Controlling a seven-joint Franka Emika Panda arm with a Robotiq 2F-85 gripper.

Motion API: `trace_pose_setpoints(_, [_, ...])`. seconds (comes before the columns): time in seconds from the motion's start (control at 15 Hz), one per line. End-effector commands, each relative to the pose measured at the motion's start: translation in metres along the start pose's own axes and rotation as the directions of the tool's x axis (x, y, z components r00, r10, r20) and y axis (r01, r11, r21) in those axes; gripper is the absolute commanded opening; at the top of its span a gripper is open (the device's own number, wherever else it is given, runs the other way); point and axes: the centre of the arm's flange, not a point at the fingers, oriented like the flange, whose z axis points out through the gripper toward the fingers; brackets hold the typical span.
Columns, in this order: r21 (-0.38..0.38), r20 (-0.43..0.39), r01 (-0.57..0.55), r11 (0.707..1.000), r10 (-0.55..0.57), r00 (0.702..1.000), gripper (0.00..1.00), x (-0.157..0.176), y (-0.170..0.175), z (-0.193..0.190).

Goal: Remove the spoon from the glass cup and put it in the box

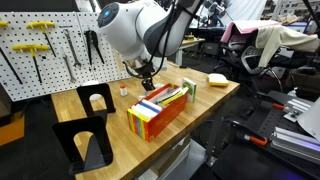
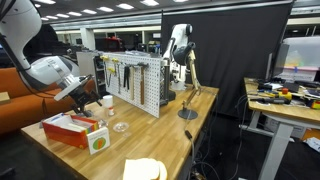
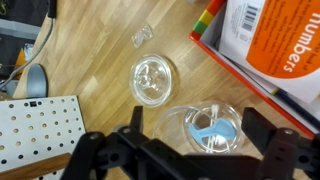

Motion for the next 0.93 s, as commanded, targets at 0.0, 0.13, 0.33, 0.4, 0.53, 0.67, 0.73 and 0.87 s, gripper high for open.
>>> trace_pose_setpoints(0.0, [-0.034, 0.002, 0.036, 0.999, -0.036, 0.999, 1.0, 0.009, -0.002, -0.002])
trace_pose_setpoints(0.13, [-0.039, 0.004, 0.039, 0.998, -0.039, 0.999, 0.99, 0.012, -0.007, -0.003])
trace_pose_setpoints(0.33, [-0.047, 0.012, 0.048, 0.998, -0.047, 0.999, 0.68, 0.015, -0.014, -0.002])
trace_pose_setpoints(0.4, [-0.045, 0.017, 0.049, 0.998, -0.048, 0.999, 0.59, 0.016, -0.016, -0.001])
trace_pose_setpoints(0.53, [-0.051, 0.023, 0.051, 0.997, -0.05, 0.998, 0.47, 0.017, -0.017, 0.0])
trace_pose_setpoints(0.67, [-0.052, 0.029, 0.05, 0.997, -0.048, 0.998, 0.33, 0.018, -0.017, 0.0])
trace_pose_setpoints(0.73, [-0.052, 0.031, 0.049, 0.997, -0.047, 0.998, 0.26, 0.018, -0.016, 0.0])
trace_pose_setpoints(0.87, [-0.049, 0.036, 0.047, 0.998, -0.045, 0.998, 0.11, 0.019, -0.016, 0.001])
